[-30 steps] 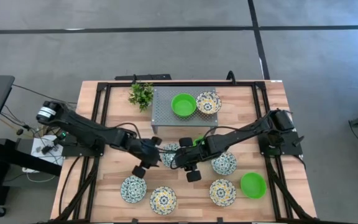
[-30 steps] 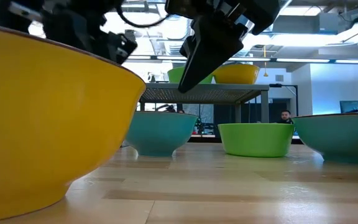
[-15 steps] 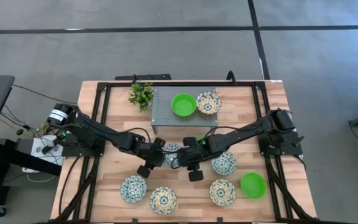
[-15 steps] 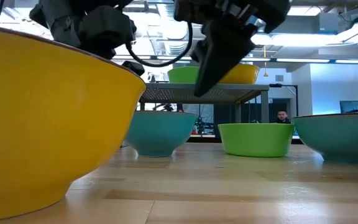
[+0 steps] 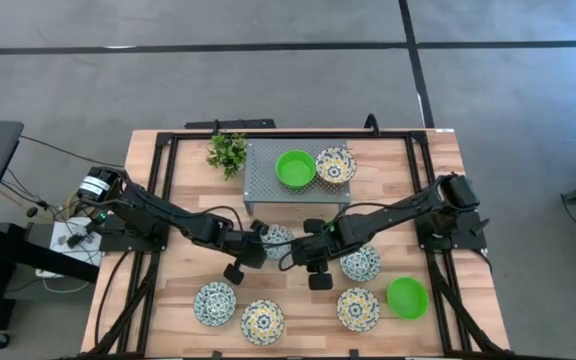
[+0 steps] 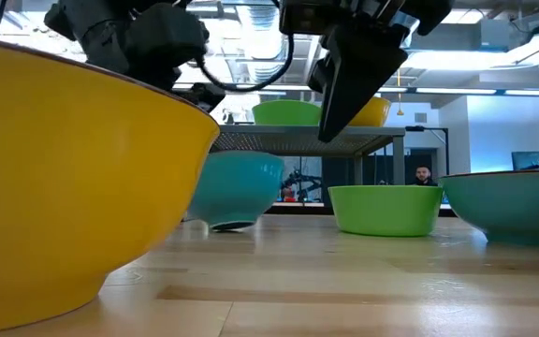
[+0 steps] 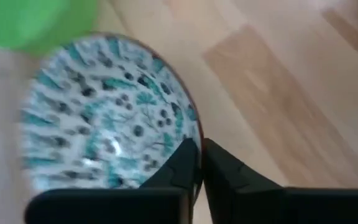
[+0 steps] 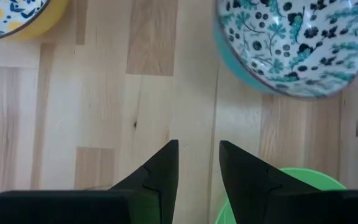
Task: Pick & Place Mini bowls
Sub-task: Put the middle blue and white patterned bowl on the shelf, then stack the left blue and white patterned bowl on the blue and white patterned bowl on the shelf
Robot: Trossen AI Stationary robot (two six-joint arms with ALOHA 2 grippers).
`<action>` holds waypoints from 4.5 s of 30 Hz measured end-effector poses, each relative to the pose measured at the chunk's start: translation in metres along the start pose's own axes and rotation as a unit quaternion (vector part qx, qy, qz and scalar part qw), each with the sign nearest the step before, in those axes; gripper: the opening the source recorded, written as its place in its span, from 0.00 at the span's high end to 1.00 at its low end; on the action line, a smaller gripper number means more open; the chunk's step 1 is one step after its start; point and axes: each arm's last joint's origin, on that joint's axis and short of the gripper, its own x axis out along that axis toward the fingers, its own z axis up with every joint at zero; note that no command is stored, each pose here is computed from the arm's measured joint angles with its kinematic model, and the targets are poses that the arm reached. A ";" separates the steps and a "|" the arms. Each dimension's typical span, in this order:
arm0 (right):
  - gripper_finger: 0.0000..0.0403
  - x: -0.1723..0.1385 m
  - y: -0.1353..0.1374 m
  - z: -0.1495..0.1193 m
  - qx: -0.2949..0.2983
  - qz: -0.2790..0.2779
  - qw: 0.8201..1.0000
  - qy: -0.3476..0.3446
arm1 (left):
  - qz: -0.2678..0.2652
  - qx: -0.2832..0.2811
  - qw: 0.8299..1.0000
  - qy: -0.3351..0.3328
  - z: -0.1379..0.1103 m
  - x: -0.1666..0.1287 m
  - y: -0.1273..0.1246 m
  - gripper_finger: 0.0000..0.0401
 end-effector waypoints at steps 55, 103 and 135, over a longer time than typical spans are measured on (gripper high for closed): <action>0.72 -0.078 -0.028 -0.077 -0.026 -0.035 0.930 -0.364 | 0.265 -0.052 0.962 0.041 -0.037 -0.112 0.075 0.97; 0.72 -0.077 -0.027 -0.079 -0.030 -0.035 0.935 -0.351 | 0.271 -0.064 0.960 -0.035 -0.030 -0.122 0.082 0.62; 0.72 -0.067 -0.019 -0.089 0.030 0.000 0.942 -0.335 | 0.008 -0.261 0.960 -0.098 -0.032 -0.102 -0.034 0.66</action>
